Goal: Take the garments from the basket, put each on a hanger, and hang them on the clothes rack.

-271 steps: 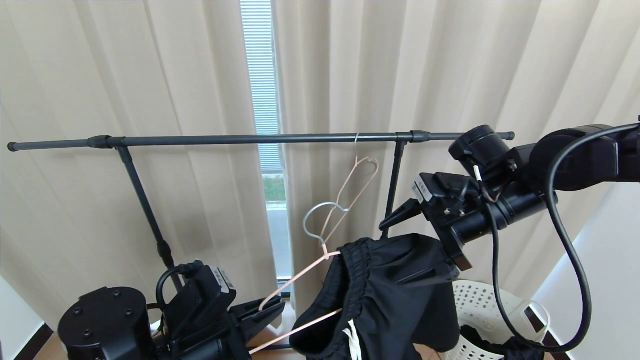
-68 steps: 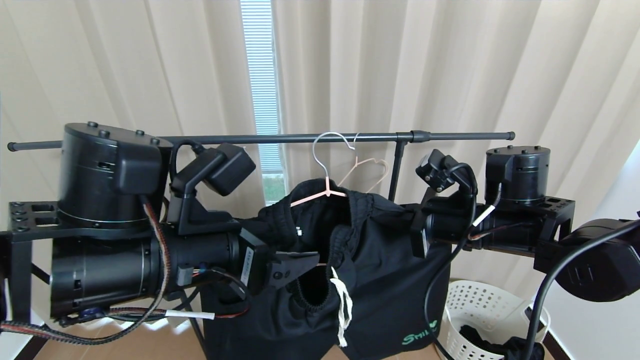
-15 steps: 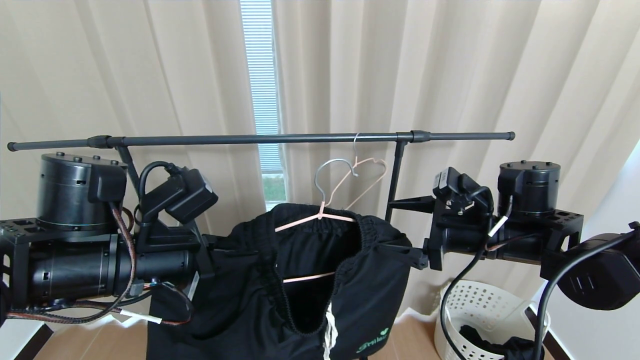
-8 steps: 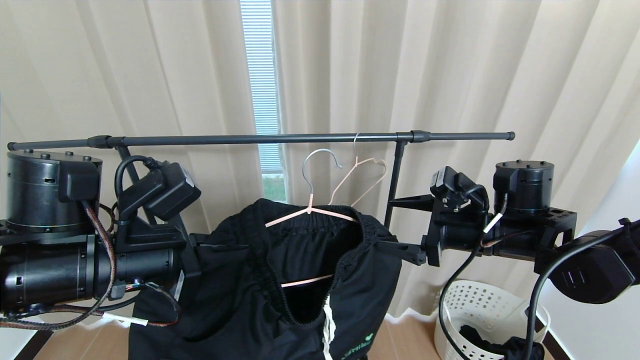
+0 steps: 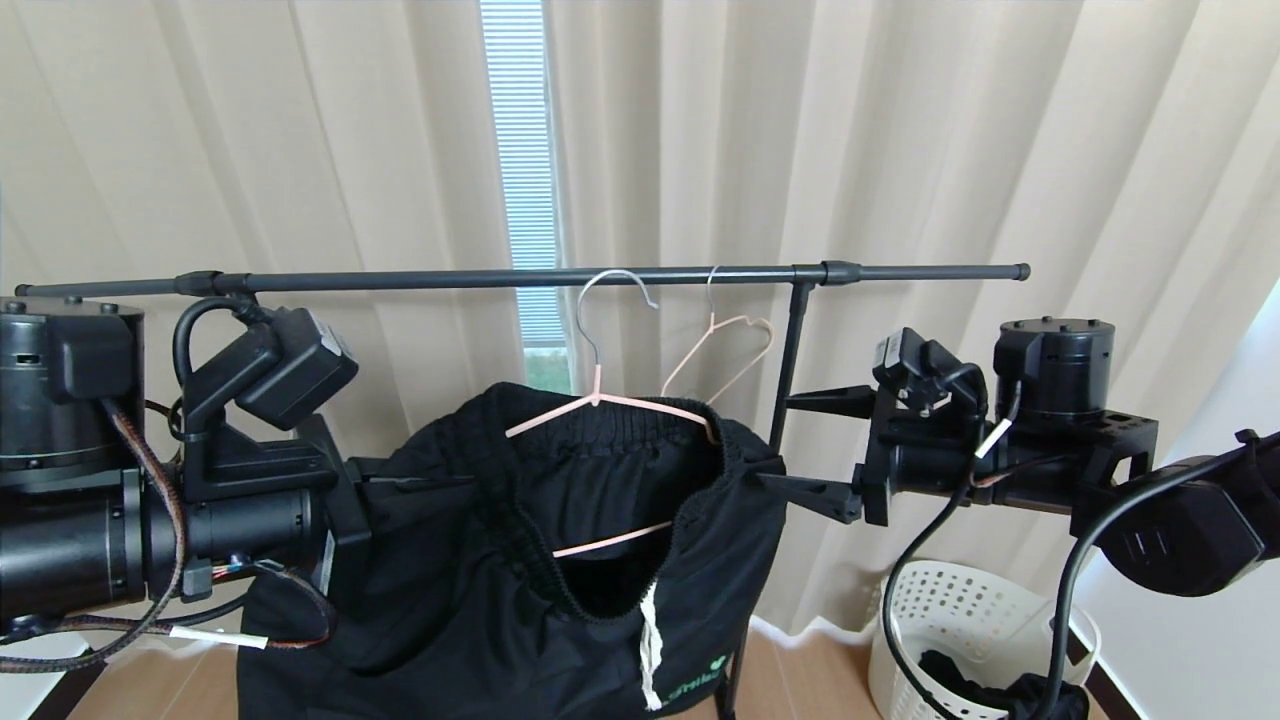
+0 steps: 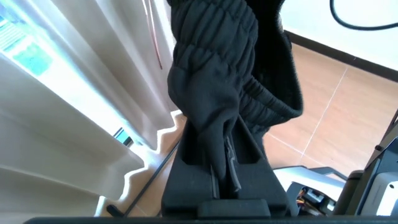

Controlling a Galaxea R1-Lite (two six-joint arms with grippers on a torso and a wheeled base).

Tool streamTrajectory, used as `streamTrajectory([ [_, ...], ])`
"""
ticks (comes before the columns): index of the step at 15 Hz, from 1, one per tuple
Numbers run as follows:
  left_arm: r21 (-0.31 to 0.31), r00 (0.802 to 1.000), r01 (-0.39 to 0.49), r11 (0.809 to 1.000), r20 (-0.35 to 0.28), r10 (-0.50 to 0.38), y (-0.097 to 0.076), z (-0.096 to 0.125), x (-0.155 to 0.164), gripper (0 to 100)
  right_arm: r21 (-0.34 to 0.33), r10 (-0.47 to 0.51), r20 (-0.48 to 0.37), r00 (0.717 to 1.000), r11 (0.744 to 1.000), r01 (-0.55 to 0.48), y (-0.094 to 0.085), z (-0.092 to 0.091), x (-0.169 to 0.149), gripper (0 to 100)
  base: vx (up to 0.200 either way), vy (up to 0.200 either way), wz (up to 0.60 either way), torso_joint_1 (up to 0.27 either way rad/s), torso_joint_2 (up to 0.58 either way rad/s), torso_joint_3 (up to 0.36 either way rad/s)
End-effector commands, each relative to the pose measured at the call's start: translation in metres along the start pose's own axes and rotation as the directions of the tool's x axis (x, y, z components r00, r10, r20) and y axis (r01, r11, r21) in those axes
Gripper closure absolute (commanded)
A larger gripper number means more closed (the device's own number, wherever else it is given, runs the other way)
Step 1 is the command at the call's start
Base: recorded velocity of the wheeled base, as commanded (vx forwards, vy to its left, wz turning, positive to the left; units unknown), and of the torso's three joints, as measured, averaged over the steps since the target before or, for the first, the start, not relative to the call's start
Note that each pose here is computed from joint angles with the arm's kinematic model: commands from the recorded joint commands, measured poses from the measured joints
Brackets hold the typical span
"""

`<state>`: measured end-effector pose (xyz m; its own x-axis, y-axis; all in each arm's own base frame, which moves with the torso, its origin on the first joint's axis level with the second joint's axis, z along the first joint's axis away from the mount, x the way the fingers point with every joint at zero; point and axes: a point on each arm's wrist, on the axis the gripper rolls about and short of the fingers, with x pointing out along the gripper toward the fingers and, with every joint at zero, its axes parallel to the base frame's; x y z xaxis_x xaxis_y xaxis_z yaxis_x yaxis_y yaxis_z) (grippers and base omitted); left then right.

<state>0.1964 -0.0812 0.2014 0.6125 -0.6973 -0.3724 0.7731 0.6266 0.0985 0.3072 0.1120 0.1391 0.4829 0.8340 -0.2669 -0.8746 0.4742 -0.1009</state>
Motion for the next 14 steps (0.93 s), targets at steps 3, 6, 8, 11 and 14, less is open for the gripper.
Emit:
streamTrajectory([
  [3,-0.001,1.000,-0.020,1.000,0.024,0.020,0.000,0.000,-0.007,100,0.009,0.037,0.013,0.999,0.999,-0.037,-0.004,-0.004,-0.006,0,0.000,0.000,0.00,0.000,0.00,0.000],
  [6,-0.019,0.999,-0.023,1.000,0.037,0.024,-0.002,-0.003,-0.008,100,0.003,0.100,0.036,0.994,0.995,-0.101,-0.007,-0.008,-0.011,0,0.000,0.000,0.00,0.000,0.00,0.000],
  [8,-0.032,0.999,-0.025,0.999,0.045,0.026,-0.002,-0.002,-0.009,100,-0.002,0.145,0.051,0.988,0.989,-0.145,-0.014,-0.016,-0.013,0,0.000,0.000,0.00,0.000,0.00,0.000],
  [11,-0.039,0.996,-0.033,0.999,0.077,0.035,-0.004,0.003,-0.015,100,0.019,0.182,0.076,0.980,0.983,-0.184,-0.031,-0.027,-0.016,0,0.000,0.000,0.00,0.000,0.00,0.000],
  [14,-0.033,0.995,-0.031,0.999,0.097,0.035,-0.006,0.005,-0.021,100,0.042,0.187,0.066,0.980,0.981,-0.190,-0.039,-0.037,-0.008,0,0.000,0.000,0.00,0.000,0.00,0.000],
])
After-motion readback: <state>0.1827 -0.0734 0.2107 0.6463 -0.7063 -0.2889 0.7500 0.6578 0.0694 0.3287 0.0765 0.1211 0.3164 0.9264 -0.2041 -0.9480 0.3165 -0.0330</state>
